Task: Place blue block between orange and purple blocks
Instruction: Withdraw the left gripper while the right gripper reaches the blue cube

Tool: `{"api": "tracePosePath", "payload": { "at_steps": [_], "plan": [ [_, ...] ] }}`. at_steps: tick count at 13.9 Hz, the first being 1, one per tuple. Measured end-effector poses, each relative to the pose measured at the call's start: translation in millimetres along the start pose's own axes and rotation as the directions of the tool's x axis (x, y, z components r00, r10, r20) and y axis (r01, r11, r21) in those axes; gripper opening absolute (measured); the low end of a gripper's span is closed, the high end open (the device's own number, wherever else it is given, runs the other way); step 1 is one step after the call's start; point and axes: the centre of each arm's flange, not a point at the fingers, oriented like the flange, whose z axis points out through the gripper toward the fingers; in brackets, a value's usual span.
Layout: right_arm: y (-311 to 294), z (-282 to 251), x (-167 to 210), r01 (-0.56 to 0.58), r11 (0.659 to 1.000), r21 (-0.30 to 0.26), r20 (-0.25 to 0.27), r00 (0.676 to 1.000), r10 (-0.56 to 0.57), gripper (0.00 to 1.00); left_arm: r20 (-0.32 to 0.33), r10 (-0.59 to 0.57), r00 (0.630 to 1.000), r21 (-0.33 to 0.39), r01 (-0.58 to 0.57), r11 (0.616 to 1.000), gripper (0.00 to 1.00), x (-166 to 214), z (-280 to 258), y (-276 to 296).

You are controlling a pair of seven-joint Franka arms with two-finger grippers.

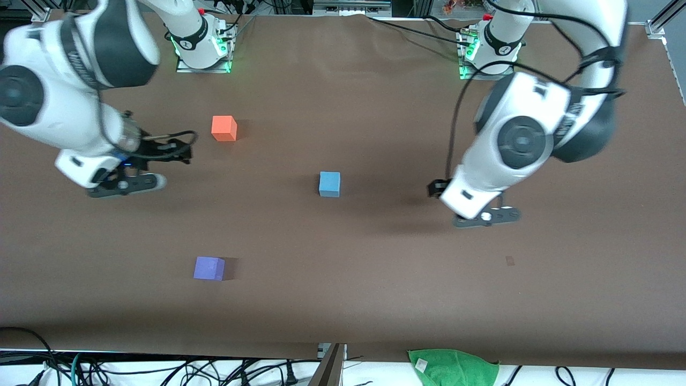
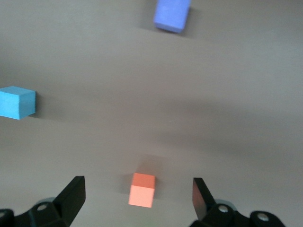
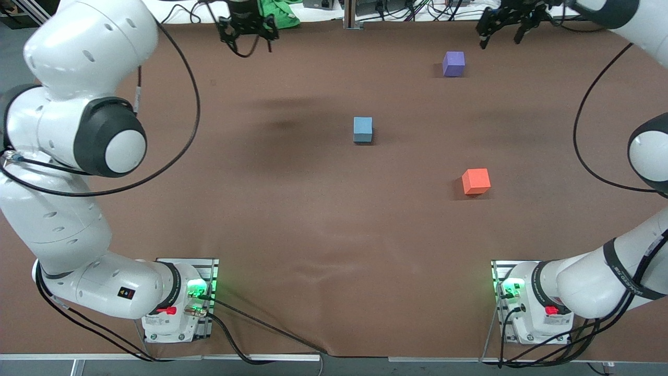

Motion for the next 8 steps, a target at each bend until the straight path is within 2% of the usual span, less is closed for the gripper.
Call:
{"api": "tracePosePath", "payload": {
  "at_steps": [2,4,6,8],
  "plan": [
    [-45,19,7,-0.022,1.0,0.007,-0.008,1.0,0.022,1.0,-0.016,0.054,0.998,0.001,-0.054,0.999,1.0,1,-25,-37],
    [-93,47,15,-0.078,0.996,0.042,-0.006,0.997,0.079,1.0,-0.034,0.073,0.997,-0.001,-0.073,0.997,1.0,-5,-50,-80],
    [-137,80,24,-0.135,0.988,0.08,-0.012,0.991,0.136,0.99,-0.049,0.085,0.995,-0.005,-0.085,0.996,1.0,-17,-71,-127],
    [-181,115,30,-0.191,0.977,0.092,-0.037,0.98,0.195,1.0,-0.055,0.106,0.993,-0.004,-0.106,0.994,1.0,-36,-82,-157]
  ]
}}
